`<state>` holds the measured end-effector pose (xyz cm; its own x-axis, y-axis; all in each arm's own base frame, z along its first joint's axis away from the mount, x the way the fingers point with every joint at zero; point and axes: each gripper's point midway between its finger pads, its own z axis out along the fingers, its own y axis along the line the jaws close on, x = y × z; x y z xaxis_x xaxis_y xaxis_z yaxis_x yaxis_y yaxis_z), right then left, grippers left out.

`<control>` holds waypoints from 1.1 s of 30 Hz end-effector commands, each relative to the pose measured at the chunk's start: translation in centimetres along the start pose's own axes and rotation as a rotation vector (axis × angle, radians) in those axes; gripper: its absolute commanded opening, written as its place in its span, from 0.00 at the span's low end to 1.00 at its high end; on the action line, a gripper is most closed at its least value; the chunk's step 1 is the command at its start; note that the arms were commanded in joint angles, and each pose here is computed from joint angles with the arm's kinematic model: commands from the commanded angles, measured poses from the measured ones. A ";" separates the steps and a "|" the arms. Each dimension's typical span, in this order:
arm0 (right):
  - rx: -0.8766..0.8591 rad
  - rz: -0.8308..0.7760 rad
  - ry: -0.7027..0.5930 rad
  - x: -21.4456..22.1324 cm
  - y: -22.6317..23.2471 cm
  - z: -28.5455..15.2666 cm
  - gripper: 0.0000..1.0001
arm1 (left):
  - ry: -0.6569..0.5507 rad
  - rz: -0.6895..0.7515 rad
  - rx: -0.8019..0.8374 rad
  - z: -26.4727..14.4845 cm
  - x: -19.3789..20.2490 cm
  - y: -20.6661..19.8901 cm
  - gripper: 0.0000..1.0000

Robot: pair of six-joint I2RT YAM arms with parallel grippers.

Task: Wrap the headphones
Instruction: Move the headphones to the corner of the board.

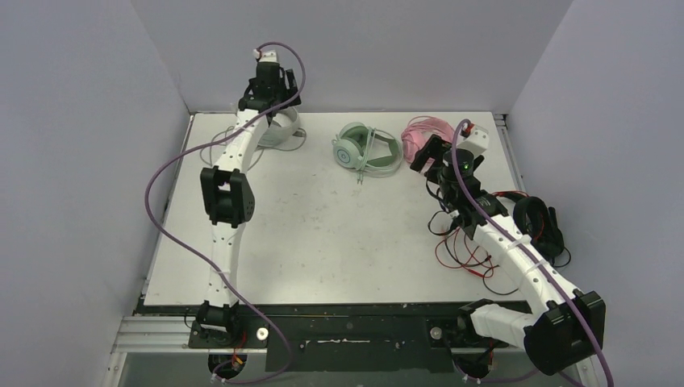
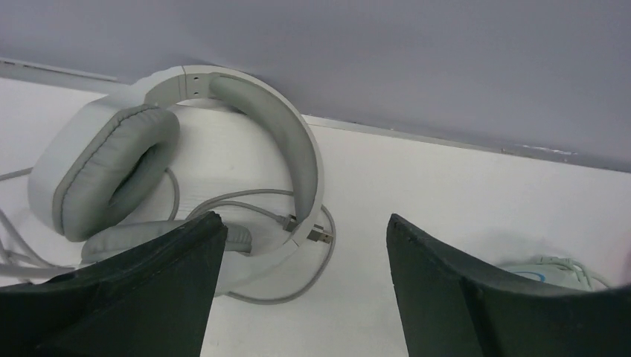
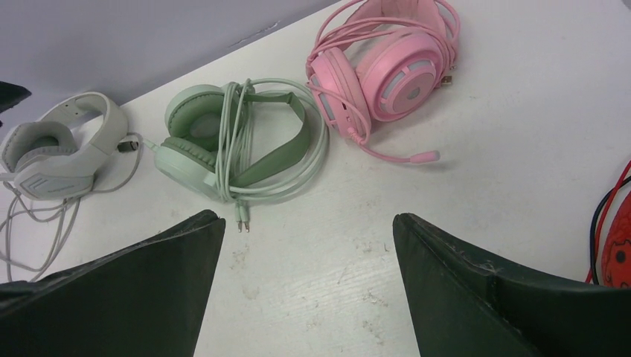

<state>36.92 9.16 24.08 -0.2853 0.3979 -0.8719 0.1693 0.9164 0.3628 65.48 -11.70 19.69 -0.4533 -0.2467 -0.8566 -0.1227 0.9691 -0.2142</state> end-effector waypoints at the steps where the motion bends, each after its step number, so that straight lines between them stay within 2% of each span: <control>1: -0.015 -0.002 -0.061 -3.1 0.8 -0.4 0.86 | 0.019 0.090 0.053 3.1 1.8 0.4 0.79; 4: -0.011 -0.007 -0.074 -3.6 0.4 -0.9 0.86 | 0.065 0.087 0.093 4.6 3.9 0.8 0.83; 9: -0.020 0.002 -0.077 -3.7 0.3 -1.6 0.85 | 0.226 -0.092 0.127 5.1 7.9 1.7 0.77; 11: -0.025 0.009 -0.076 -3.7 0.3 -1.8 0.85 | 0.299 -0.111 0.110 4.3 9.4 2.1 0.76; 14: -0.030 0.018 -0.068 -3.5 0.2 -2.1 0.85 | 0.414 -0.104 0.054 2.2 12.2 3.0 0.63; 17: -0.040 0.027 -0.063 -3.2 0.1 -2.5 0.85 | 0.512 -0.114 0.038 -0.9 14.3 3.4 0.50; 20: -0.057 0.035 -0.055 -2.8 0.2 -2.8 0.85 | 0.549 -0.088 0.016 -5.0 15.6 3.4 0.51; 25: -0.078 0.036 -0.024 -2.0 0.3 -2.9 0.85 | 0.444 -0.022 0.035 -12.7 16.9 1.9 0.53; 29: -0.096 0.040 0.001 -1.3 0.5 -3.1 0.84 | 0.459 -0.016 0.128 -18.6 19.5 1.0 0.44; 33: -0.135 0.032 0.047 0.2 0.8 -3.4 0.84 | 0.512 0.030 0.273 -25.0 23.1 -1.2 0.43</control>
<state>34.59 9.32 25.24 -0.3104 0.4128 -0.8563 0.1025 0.9101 0.4015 36.24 -16.05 9.52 -0.8585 -0.1493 -0.4907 -0.0131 0.9628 -0.2700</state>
